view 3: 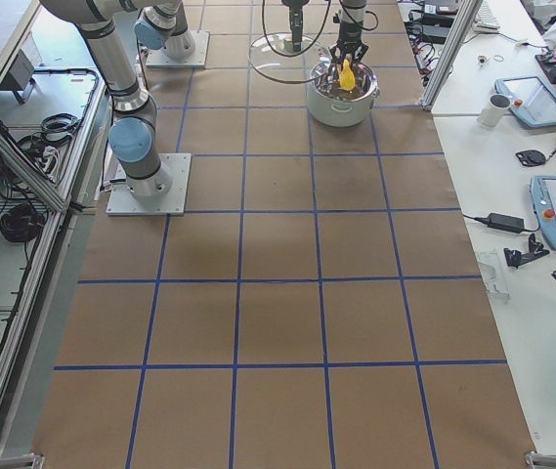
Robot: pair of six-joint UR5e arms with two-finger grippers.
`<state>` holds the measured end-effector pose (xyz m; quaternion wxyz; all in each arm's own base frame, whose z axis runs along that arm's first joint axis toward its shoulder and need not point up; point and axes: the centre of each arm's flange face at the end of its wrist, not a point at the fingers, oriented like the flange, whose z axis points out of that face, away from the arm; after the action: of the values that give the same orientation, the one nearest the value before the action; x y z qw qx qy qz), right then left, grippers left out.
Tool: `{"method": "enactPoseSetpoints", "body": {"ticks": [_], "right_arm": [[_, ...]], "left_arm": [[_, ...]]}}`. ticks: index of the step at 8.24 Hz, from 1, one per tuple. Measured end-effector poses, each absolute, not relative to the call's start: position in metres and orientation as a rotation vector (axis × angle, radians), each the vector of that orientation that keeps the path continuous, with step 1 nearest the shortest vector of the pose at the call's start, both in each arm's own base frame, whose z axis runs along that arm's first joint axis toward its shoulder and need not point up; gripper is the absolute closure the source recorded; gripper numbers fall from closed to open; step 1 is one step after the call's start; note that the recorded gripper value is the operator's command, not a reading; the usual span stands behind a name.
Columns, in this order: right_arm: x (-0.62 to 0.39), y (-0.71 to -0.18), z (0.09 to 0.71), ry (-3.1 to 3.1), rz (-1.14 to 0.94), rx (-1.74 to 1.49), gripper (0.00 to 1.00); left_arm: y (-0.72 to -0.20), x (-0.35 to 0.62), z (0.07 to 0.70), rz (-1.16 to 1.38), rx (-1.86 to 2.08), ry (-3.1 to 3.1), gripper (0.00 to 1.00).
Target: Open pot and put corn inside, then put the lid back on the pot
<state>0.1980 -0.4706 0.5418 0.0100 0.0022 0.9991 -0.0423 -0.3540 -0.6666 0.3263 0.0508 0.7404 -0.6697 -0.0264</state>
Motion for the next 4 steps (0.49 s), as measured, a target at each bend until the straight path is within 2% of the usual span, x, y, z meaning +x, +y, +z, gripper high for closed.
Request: {"method": "enactPoseSetpoints", "body": {"ticks": [1, 3, 4], "right_arm": [[0.1981, -0.4706, 0.5418, 3.118, -0.133, 0.007, 0.88], [0.1981, -0.4706, 0.5418, 3.118, -0.133, 0.007, 0.88], [0.1982, -0.4707, 0.5419, 3.117, -0.134, 0.007, 0.88]], "left_arm": [[-0.6654, -0.3565, 0.326, -0.079, 2.253, -2.04, 0.48], [-0.6639, -0.3597, 0.3259, -0.077, 2.248, -2.042, 0.19], [-0.6641, -0.3601, 0.3267, -0.074, 2.243, -2.039, 0.12]]}}
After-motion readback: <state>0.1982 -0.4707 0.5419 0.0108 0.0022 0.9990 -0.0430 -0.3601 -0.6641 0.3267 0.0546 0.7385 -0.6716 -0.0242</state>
